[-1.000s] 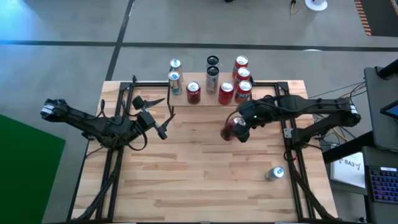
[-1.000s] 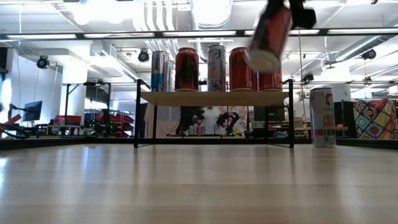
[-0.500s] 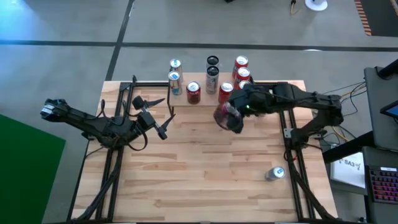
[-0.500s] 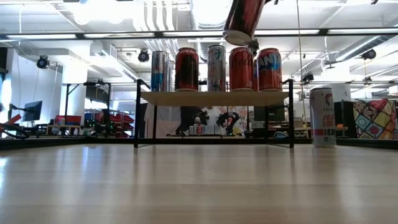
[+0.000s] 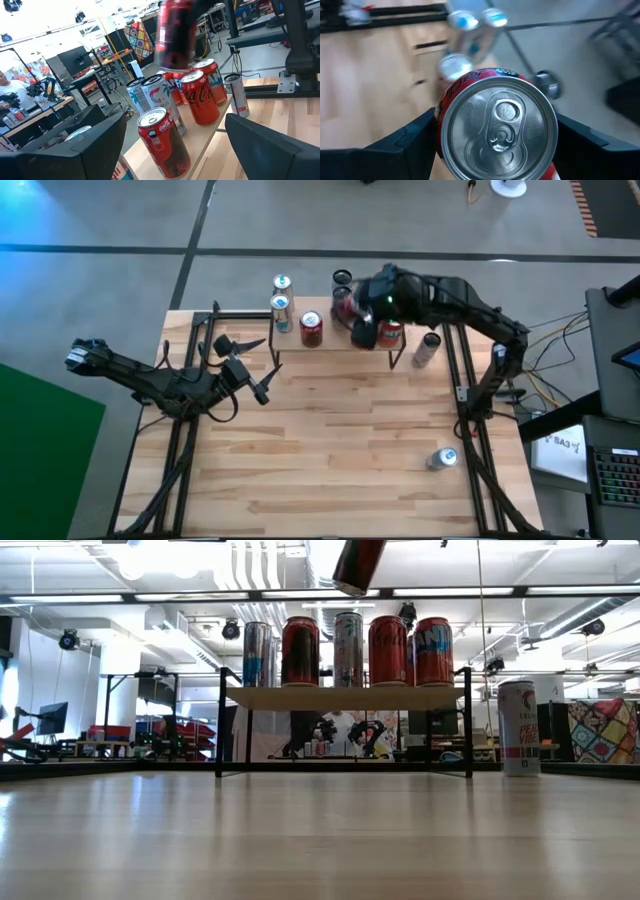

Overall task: Place canned beverage on shelf
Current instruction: Put the red soda can on the shelf

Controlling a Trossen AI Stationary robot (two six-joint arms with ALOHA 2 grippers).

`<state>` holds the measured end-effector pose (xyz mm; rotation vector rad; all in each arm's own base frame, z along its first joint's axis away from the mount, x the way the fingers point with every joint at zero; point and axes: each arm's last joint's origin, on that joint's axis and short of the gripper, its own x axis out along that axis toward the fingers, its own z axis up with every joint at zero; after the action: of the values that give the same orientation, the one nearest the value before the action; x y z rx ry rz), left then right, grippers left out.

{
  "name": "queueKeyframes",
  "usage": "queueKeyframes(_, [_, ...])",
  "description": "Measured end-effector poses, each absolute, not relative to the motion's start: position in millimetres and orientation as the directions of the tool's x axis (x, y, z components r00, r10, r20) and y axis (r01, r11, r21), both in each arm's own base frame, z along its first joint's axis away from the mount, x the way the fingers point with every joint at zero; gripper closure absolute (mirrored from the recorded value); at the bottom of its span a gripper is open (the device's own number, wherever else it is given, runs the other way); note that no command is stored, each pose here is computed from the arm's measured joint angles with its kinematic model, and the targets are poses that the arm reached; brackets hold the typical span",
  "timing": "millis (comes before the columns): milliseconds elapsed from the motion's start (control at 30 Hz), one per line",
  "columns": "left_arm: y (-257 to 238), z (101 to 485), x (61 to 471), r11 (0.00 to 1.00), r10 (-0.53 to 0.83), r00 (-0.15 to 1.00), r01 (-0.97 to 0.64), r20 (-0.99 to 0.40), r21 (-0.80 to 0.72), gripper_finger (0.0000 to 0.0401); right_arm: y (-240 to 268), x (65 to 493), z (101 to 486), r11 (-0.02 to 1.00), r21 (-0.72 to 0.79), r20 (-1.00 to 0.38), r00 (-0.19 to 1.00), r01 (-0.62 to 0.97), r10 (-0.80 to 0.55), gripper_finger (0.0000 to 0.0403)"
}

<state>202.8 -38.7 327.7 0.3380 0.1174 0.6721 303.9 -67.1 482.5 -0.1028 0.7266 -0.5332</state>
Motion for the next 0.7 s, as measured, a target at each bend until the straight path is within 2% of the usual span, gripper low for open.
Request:
queueKeyframes(467, [-39,328,203,0.730,0.628,0.778,-0.590,0.002,0.344,0.0076,-132,290,493,0.739,-0.336,-0.532,0.529,0.584,-0.661,0.0109])
queueKeyframes(700, [-39,328,203,0.730,0.628,0.778,-0.590,0.002,0.346,0.0076,-154,281,487,0.703,-0.354,-0.573,0.451,0.617,-0.685,0.0109])
